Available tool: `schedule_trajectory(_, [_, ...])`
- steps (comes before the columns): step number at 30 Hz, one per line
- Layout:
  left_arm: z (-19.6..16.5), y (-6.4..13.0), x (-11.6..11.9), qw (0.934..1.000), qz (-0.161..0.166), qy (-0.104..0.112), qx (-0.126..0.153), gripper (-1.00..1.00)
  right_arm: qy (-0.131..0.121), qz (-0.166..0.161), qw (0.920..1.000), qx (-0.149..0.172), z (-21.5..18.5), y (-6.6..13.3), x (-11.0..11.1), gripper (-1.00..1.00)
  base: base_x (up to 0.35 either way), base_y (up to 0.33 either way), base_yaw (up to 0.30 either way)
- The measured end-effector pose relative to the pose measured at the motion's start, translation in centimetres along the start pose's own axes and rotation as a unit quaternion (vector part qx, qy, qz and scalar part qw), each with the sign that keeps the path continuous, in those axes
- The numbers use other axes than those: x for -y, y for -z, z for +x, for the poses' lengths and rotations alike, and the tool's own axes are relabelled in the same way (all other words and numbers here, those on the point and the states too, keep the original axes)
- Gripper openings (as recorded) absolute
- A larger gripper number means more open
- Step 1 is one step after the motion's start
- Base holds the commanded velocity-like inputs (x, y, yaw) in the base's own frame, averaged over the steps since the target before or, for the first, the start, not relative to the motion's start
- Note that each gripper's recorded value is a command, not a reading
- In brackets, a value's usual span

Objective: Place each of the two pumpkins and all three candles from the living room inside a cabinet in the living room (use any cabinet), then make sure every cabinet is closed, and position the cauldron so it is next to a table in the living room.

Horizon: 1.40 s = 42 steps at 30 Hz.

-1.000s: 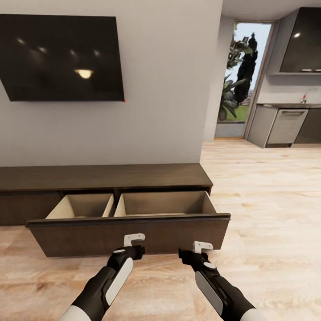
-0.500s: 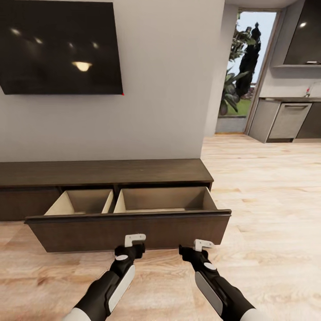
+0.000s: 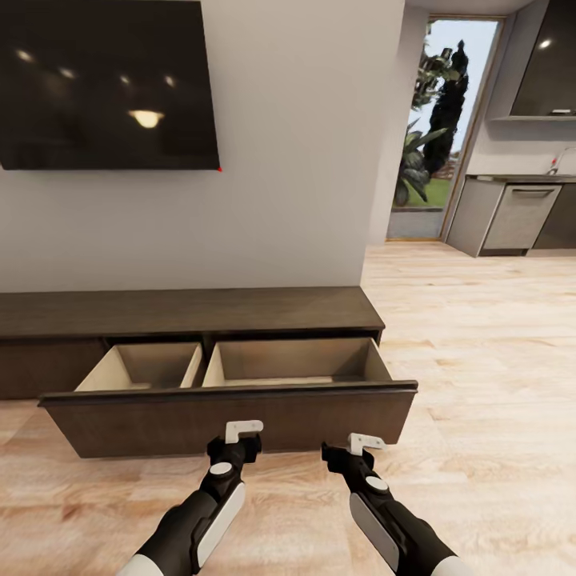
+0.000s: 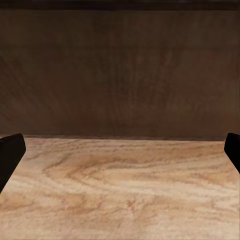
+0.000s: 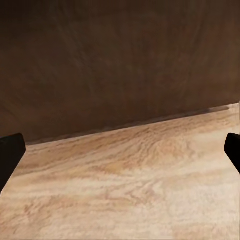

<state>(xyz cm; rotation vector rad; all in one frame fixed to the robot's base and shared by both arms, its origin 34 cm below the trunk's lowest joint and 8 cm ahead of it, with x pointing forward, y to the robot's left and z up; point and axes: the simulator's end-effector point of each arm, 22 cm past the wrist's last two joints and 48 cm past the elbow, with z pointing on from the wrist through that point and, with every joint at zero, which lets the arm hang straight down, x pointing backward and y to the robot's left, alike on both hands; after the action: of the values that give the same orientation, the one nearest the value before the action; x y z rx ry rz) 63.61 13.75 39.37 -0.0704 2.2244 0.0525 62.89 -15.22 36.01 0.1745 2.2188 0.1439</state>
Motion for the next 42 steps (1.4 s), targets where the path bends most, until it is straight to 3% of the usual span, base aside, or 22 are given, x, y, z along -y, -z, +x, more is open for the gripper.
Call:
schedule_trajectory(17, [0.4, -0.1, -0.1, 1.0, -0.001, -0.002, -0.005, 1.0, -0.002, 0.0, 0.9999, 0.011, -0.5, 0.0, 0.0, 1.0, 0.193, 0.0, 0.0])
schedule_trajectory(24, [0.3, -0.1, -0.1, 1.0, -0.002, -0.003, -0.002, 1.0, -0.002, 0.0, 0.9999, 0.011, -0.5, 0.0, 0.1, 1.0, 0.028, 0.0, 0.0])
schedule_trajectory(35, [2.7, -1.2, -0.1, 0.9997, -0.002, -0.003, -0.025, 1.0, -0.003, 0.005, 0.9999, -0.011, 2.0, -1.0, 0.6, 1.0, 0.001, 0.0, 0.0])
schedule_trajectory(42, [2.7, -1.2, -0.2, 0.9997, -0.003, -0.003, -0.025, 1.0, -0.005, 0.009, 0.9999, -0.01, 1.9, -1.0, 0.8, 1.0, 0.0, 0.0, 0.0])
